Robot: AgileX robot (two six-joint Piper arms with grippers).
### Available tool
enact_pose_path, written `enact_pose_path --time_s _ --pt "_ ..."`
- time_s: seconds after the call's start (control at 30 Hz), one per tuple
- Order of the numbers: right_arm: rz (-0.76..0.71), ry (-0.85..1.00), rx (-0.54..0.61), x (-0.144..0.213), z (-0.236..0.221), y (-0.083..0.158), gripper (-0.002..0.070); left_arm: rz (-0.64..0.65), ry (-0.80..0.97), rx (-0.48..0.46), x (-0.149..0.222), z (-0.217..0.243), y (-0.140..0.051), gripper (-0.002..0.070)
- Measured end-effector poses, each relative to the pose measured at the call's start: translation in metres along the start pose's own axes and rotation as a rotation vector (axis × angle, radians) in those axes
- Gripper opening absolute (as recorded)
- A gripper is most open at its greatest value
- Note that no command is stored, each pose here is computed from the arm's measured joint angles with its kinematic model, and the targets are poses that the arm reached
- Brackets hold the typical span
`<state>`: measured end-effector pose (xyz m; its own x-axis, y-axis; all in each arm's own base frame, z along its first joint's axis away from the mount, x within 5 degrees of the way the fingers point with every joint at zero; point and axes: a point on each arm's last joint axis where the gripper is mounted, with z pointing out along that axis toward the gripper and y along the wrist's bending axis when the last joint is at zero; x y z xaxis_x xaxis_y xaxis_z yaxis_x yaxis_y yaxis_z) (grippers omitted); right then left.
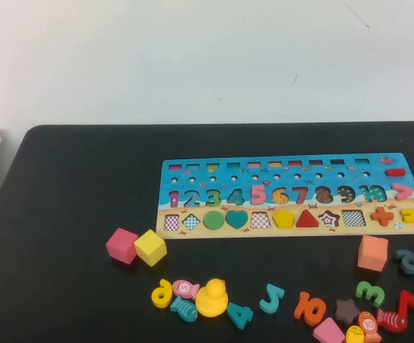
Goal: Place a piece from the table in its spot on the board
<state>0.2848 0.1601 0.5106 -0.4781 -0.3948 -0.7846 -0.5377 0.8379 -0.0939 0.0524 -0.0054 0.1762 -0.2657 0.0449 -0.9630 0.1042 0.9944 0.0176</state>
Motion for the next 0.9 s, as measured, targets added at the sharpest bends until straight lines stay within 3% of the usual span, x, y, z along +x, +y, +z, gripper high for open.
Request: enact_pose_path --time_s 0.23,0.43,0.53,0.6,0.7,0.8,0.9 --pt "-0.015 -0.092 0.041 0.056 -0.117 0.001 0.0019 0.000 0.000 0.000 0.000 0.000 0.000 -0.0001" --pt "-0.008 -0.216 0.034 0.138 -0.204 0.011 0.0019 0.000 0.000 0.000 0.000 0.000 0.000 -0.0001" --pt "0.019 -0.513 0.034 0.171 -0.236 0.017 0.0018 0.000 0.000 0.000 0.000 0.000 0.000 -0.0001" --pt "0.047 -0.828 0.033 0.189 -0.252 0.020 0.0019 0.000 0.000 0.000 0.000 0.000 0.000 -0.0001" --pt "-0.005 -1.146 0.103 0.222 -0.257 0.023 0.0019 0.000 0.000 0.000 0.000 0.000 0.000 -0.0001" --pt "-0.056 -1.274 0.166 0.250 -0.256 0.025 0.0019 0.000 0.000 0.000 0.000 0.000 0.000 -0.0001" --pt "-0.078 -1.237 0.177 0.259 -0.244 0.026 0.0019 0.000 0.000 0.000 0.000 0.000 0.000 -0.0002"
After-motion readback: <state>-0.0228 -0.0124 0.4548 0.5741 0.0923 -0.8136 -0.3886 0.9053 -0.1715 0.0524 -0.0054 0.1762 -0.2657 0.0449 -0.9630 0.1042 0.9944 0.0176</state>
